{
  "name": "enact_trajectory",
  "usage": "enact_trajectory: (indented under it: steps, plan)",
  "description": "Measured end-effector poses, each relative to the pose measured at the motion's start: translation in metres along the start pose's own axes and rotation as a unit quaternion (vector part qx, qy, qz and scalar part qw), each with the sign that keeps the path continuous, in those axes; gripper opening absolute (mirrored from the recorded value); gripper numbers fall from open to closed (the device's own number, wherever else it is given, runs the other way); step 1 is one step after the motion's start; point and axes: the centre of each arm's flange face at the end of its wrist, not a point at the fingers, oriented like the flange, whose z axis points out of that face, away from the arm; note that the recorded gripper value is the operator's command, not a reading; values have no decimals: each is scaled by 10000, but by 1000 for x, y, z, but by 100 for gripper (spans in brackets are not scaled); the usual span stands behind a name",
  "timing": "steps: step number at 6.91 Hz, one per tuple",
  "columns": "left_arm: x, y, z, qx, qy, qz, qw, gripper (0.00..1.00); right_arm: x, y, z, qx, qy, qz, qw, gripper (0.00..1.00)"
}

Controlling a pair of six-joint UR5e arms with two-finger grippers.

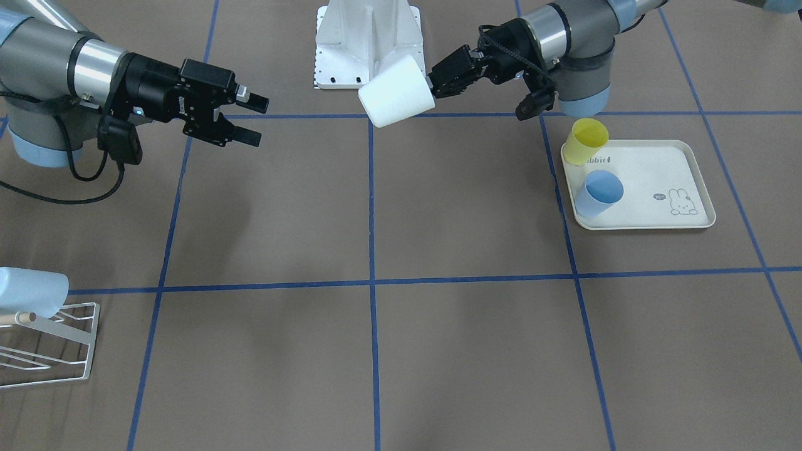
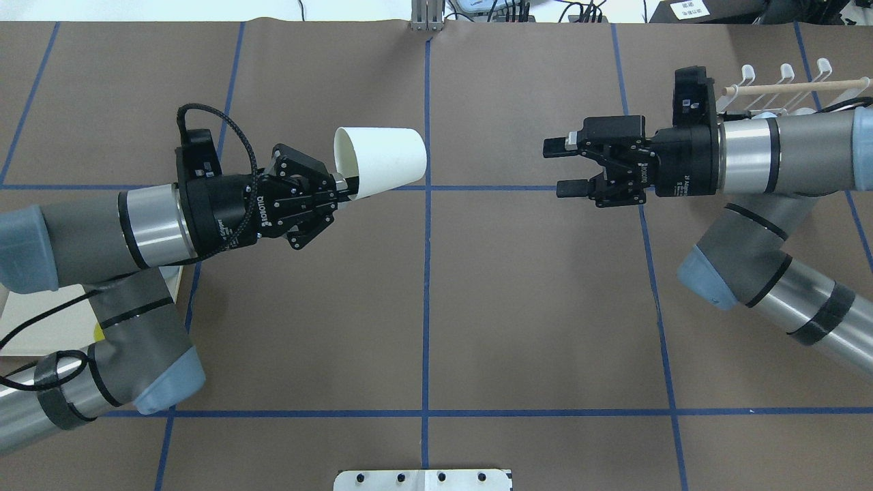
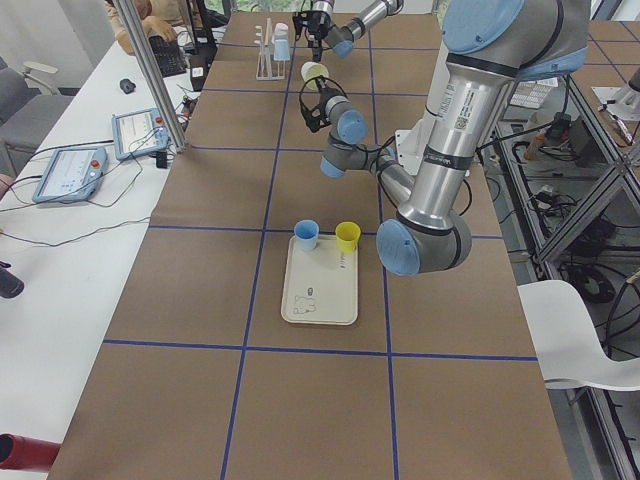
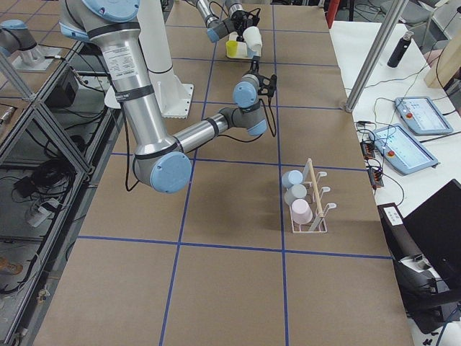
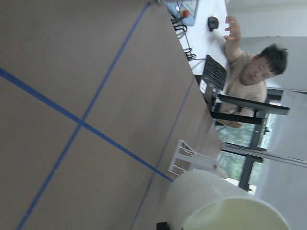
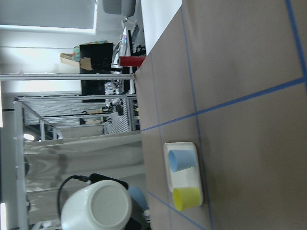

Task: Transfer IKEA cup to right arm and place on rack

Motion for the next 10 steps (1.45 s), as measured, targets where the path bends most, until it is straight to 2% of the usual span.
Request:
enact_trajectory:
  steps: [1,2,3,5,8,9,10]
  plan:
    - [1,10,9,-154,163,-168,9996,0,-7,25,12,-93,-483,277,9984,100]
    - [2,19,19,-259,271,-259,9990,0,-13,48,23,-184,-828,467,9953,100]
    - [1,30,31,-335,362,-342,9982,0,-19,66,31,-280,-1054,575,9924,100]
    - [-2,43,41,-444,414,-430,9972,0,-28,77,40,-382,-1208,619,9900,99]
    - [-9,61,44,-667,470,-532,9952,0,-31,77,46,-392,-1226,627,9897,99]
    - [-12,63,44,-717,481,-557,9947,0,-30,77,46,-383,-1220,630,9898,94]
    - [-14,65,44,-739,484,-568,9945,14,-31,77,46,-381,-1223,632,9897,58]
